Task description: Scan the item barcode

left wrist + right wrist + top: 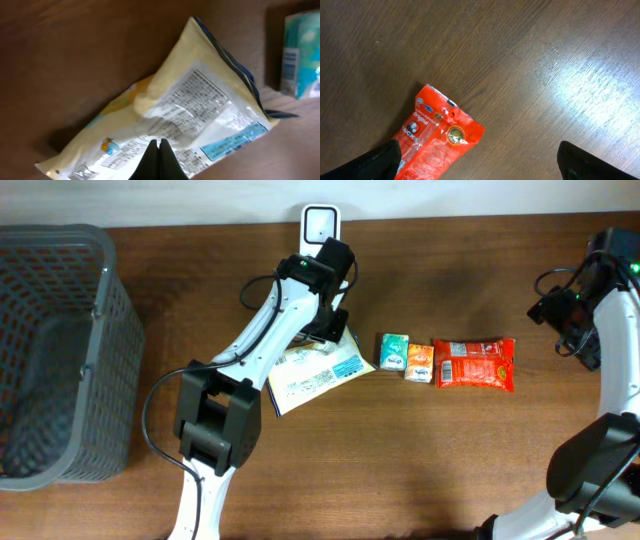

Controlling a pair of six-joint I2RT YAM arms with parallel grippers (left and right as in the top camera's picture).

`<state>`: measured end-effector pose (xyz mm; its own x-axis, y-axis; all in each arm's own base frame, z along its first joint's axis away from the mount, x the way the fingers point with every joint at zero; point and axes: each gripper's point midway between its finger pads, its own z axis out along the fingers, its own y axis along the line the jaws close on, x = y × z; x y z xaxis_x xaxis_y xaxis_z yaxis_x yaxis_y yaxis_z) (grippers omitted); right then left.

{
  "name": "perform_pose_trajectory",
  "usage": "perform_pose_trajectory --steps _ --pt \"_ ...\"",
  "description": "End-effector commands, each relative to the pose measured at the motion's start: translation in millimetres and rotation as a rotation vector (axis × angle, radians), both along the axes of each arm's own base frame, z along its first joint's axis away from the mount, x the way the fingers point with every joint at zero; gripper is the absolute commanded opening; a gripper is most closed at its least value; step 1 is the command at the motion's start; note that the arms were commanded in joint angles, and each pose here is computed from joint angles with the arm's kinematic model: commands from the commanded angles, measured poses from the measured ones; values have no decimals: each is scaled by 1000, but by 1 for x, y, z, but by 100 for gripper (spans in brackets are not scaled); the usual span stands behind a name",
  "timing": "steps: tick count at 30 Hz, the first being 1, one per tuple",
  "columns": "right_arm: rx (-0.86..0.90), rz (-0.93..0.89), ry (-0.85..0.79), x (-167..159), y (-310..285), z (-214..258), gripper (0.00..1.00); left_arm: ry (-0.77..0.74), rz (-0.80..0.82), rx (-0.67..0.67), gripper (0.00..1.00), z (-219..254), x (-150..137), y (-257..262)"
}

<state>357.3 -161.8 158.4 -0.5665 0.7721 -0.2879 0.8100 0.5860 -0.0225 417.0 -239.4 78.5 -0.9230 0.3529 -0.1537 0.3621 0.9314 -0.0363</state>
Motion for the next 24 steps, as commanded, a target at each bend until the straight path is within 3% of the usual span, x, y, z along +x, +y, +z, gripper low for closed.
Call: perform_pose_trajectory --steps 1,4,6,7,9,10,11,12,14,17,21,24 --pt "-9 -2 -18 1 -1 7 99 61 -28 -22 0 -28 -16 -9" --pt "-9 -2 -18 1 -1 7 99 -41 -28 -87 3 -73 -4 -29" --pt "-9 -2 -18 1 -1 7 99 -45 -28 -89 5 -76 -4 -29" --pt "-9 -2 -18 1 -1 7 99 -42 -24 -87 0 -61 -2 -28" --pt "-9 -2 -18 1 -1 7 99 -42 -14 -87 0 -10 0 -24" --pt "-9 -2 -18 1 -1 7 99 -46 -8 -89 1 13 0 -20" --pt "-9 -2 -18 1 -1 7 99 -37 -8 -83 9 32 -6 -16" --pt "-9 -2 -18 1 -1 7 99 41 -4 -27 16 41 -29 -1" --pt "-9 -2 -18 1 -1 7 99 141 11 128 12 23 -54 33" --pt "-9 -2 -18 1 -1 7 99 231 11 183 14 -20 -76 47" --pt "-9 -2 -18 1 -1 7 99 140 22 243 13 -74 -66 64" --pt "-9 -2 -18 1 -1 7 99 57 68 372 10 -38 -38 96"
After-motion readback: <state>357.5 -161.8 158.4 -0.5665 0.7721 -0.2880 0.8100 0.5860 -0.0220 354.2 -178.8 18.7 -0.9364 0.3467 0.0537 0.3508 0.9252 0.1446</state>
